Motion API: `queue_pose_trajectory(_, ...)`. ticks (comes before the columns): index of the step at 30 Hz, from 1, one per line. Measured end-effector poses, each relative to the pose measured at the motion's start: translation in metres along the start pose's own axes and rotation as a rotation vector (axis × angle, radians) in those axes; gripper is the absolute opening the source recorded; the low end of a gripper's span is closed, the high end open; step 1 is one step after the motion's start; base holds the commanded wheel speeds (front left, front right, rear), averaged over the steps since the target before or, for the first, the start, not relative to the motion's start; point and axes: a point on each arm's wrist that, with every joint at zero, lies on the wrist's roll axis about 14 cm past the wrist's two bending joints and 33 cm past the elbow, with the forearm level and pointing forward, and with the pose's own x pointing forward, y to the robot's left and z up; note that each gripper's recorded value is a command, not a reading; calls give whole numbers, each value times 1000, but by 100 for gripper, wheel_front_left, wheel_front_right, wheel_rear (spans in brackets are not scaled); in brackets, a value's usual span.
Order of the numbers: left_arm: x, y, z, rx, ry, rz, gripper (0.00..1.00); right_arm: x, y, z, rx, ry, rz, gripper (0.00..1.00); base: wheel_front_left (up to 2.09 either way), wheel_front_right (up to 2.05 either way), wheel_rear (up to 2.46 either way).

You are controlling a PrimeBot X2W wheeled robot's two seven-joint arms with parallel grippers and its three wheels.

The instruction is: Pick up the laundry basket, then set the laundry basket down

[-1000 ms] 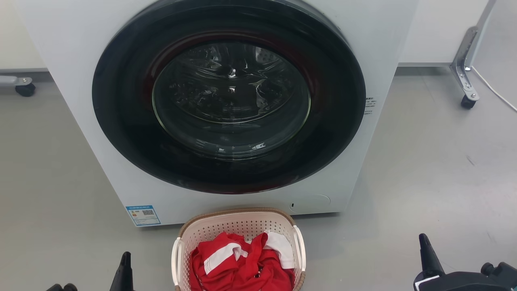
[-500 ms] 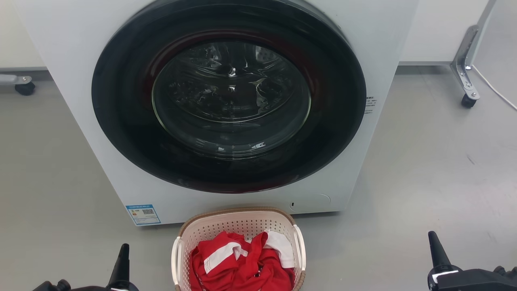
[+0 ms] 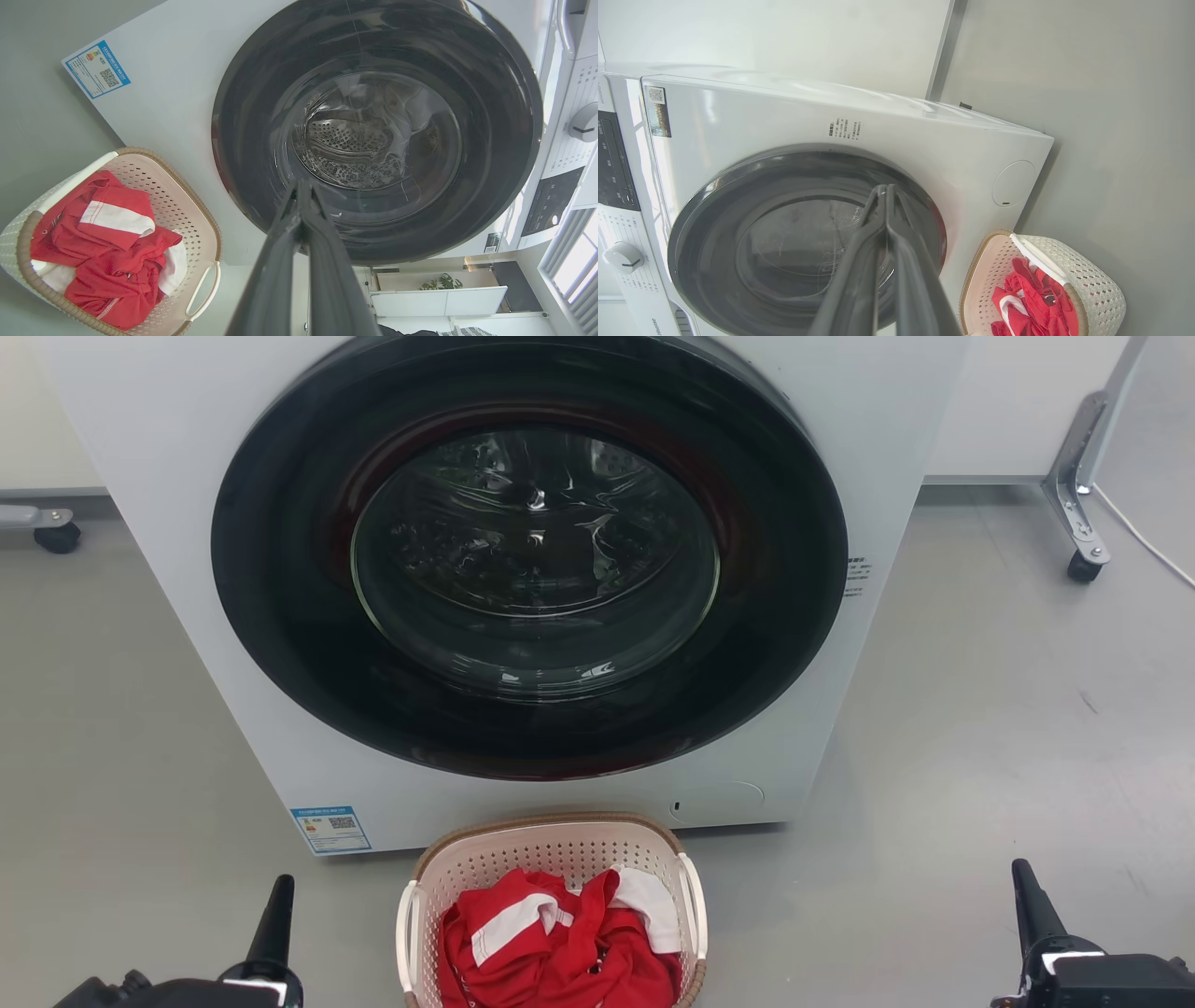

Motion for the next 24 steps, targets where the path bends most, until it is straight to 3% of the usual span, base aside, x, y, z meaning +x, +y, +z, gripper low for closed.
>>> queue_pose_trajectory(13, 9, -14, 6, -194, -3, -65, 0, 3, 5, 14, 186, -28, 44, 0, 0, 0, 0)
queue_pose_trajectory(24, 10, -19, 6, -226, -2, -83, 0, 6, 11, 16, 207, -29, 66, 0, 0, 0, 0)
